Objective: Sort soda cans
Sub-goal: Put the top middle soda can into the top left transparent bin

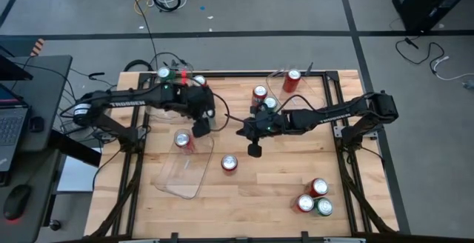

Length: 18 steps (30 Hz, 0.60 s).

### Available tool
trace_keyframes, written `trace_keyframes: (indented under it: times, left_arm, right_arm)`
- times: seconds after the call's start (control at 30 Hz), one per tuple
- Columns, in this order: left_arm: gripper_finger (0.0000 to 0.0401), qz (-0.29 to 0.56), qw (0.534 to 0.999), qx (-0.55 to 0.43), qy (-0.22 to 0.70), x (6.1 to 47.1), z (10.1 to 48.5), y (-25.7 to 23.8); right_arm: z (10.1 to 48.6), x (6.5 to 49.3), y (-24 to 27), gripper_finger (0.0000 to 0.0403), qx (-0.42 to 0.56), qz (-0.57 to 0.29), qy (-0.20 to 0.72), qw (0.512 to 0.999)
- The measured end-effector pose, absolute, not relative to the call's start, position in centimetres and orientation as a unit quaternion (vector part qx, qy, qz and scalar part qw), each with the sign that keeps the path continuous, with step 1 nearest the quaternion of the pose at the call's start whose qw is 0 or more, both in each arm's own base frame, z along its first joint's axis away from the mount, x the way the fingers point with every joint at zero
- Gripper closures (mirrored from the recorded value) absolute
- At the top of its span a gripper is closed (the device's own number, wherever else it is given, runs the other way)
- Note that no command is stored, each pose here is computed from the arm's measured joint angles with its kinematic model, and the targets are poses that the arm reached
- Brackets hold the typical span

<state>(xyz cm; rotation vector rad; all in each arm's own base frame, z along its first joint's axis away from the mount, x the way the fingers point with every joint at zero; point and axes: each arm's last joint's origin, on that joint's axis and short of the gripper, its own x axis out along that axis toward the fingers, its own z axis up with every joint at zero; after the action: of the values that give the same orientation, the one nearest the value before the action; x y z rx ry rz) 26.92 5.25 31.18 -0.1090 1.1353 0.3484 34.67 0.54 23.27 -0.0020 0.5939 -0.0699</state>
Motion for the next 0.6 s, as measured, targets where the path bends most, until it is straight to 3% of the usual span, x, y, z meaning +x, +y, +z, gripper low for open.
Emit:
trace_keyframes:
  times: [0.6]
  left_arm:
    - [0.0146,0.147,0.776,-0.116,0.602,28.6,26.6,10.4]
  right_arm:
    - [23.2,34.6,1.4,0.0402,-0.012,-0.02,0.294,0.955]
